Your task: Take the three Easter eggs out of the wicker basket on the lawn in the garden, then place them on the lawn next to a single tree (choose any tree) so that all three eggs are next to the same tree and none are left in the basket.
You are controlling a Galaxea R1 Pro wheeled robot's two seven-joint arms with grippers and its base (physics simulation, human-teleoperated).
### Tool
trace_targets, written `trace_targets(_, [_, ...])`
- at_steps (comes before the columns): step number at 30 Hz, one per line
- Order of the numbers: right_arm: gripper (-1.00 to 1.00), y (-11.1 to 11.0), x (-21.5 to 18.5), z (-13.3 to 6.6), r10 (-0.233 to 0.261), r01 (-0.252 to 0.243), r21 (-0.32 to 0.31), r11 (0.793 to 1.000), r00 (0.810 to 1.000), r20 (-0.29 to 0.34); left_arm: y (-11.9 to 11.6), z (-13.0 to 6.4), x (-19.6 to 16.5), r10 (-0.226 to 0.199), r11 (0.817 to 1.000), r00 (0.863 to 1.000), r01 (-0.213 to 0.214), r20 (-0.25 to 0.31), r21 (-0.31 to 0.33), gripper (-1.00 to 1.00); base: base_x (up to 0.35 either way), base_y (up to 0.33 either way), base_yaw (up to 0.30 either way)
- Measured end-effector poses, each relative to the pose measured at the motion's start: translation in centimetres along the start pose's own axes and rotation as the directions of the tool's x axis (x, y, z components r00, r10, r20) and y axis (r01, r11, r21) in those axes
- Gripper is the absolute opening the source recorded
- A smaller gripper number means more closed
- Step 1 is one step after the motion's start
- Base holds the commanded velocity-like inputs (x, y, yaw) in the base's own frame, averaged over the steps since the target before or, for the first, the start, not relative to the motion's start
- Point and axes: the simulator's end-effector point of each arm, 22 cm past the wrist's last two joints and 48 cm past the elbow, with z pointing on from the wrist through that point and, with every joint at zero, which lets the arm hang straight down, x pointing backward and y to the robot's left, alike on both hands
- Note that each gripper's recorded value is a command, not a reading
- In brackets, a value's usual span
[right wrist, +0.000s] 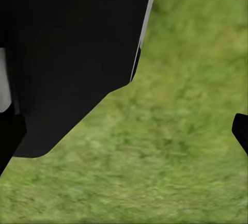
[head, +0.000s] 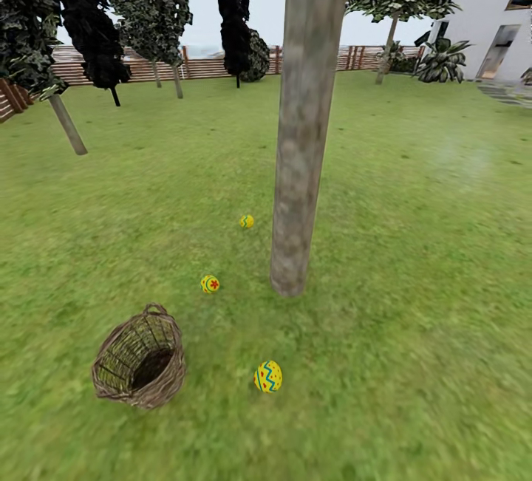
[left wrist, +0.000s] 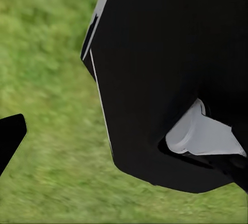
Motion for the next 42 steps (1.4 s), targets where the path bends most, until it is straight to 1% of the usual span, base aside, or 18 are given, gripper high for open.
trace_targets(2, [1.0,0.2,0.0,-0.1,0.0,0.001,-0.002,1.0,1.0,0.002,0.4,-0.2,-0.1,0.003,1.0,1.0,-0.003,0.004,-0.004,1.0,0.0,0.0,0.0])
trace_targets(6, [1.0,0.9,-0.1,-0.4,0.001,-0.001,-0.011,1.0,1.0,0.009,0.3,-0.5,0.0,0.01,1.0,1.0,-0.01,0.006,0.001,1.0,0.0,0.0,0.0])
trace_targets(11, [1.0,1.2,-0.2,-0.7,0.0,0.0,-0.014,1.0,1.0,0.017,0.2,-0.8,0.1,0.016,1.0,1.0,-0.016,0.012,0.005,1.0,0.0,0.0,0.0])
trace_targets(16, [1.0,1.2,-0.2,-1.1,0.0,0.0,-0.013,1.0,1.0,0.024,0.0,-1.1,0.1,0.017,1.0,1.0,-0.017,0.017,0.01,1.0,0.0,0.0,0.0])
trace_targets(42, [1.0,1.0,-1.9,-1.4,-0.002,0.002,-0.007,1.0,0.998,0.068,-1.1,-1.4,-1.1,0.019,0.999,0.998,-0.021,0.052,0.031,1.0,0.0,0.0,0.0])
